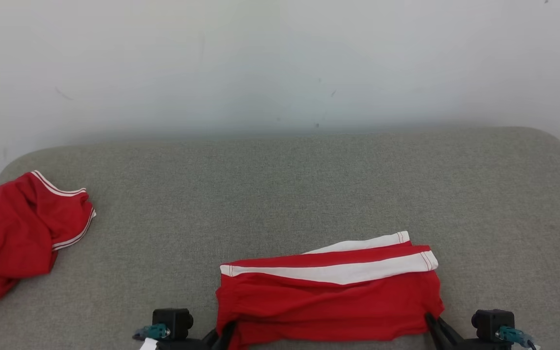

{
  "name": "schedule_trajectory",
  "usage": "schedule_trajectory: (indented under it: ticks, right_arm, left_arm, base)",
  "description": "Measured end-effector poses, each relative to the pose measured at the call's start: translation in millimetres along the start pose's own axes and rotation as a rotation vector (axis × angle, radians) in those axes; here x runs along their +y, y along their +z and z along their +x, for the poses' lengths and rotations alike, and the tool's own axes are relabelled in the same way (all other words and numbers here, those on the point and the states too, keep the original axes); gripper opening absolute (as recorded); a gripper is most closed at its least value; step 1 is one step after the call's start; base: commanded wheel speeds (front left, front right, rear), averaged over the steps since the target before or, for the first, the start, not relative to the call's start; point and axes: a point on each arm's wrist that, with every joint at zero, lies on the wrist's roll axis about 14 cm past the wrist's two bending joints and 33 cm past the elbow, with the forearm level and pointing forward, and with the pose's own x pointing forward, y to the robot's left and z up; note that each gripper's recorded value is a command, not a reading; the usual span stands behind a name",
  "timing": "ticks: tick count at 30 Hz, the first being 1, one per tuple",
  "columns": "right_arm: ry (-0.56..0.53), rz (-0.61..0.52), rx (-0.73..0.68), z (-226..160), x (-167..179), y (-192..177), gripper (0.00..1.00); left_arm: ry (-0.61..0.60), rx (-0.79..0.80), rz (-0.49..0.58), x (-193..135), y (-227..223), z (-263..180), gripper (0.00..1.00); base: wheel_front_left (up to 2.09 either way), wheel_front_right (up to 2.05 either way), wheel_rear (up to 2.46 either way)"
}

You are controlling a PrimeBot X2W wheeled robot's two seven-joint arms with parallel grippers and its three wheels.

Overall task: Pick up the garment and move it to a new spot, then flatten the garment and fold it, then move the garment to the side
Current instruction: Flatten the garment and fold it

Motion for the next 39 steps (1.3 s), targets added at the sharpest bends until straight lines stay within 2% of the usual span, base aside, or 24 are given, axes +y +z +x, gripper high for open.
schedule_trajectory:
  ticks: [4, 5, 6, 7, 8, 9, 23, 29, 36, 39]
  right_arm:
    - [0.017, 0.001, -0.012, 0, 5, 2, 0.0]
    - [0.015, 0.0, -0.016, 0, 5, 3, 0.08]
    - [0.014, -0.001, -0.016, -1, 5, 2, 0.08]
    - [0.015, -0.002, -0.015, -1, 5, 2, 0.5]
    - [0.015, -0.004, -0.02, -1, 4, 3, 0.95]
    - [0.015, -0.004, -0.02, -1, 4, 3, 1.0]
    - [-0.023, -0.009, -0.194, -15, -10, 52, 1.0]
    - [-0.029, -0.021, -0.275, -21, -11, 78, 1.0]
    - [-0.03, -0.044, -0.348, -30, -7, 98, 1.0]
    - [-0.066, -0.03, -0.399, -40, -15, 110, 1.0]
  left_arm:
    - [0.006, 0.017, -0.016, 1, -7, -2, 0.0]
    - [0.014, 0.015, -0.019, 1, -6, -2, 0.0]
    - [0.018, 0.011, -0.023, 2, -5, -2, 0.0]
    - [0.024, 0.005, -0.025, 3, -4, -2, 0.74]
    - [0.03, -0.001, -0.029, 5, -2, -2, 1.0]
    - [0.03, -0.001, -0.029, 5, -2, -2, 1.0]
    - [0.083, -0.183, -0.053, 20, 40, -14, 1.0]
    - [0.119, -0.254, 0.009, 26, 62, -20, 1.0]
    - [0.163, -0.288, 0.071, 32, 65, -33, 1.0]
    - [0.175, -0.323, 0.053, 34, 72, -39, 1.0]
  base:
    - [0.0, 0.0, 0.0]
    - [0.0, 0.0, 0.0]
    - [0.0, 0.0, 0.0]
    - [0.0, 0.0, 0.0]
    - [0.0, 0.0, 0.0]
    - [0.0, 0.0, 0.0]
    - [0.0, 0.0, 0.0]
    - [0.0, 0.0, 0.0]
    - [0.0, 0.0, 0.0]
    - [0.0, 0.0, 0.0]
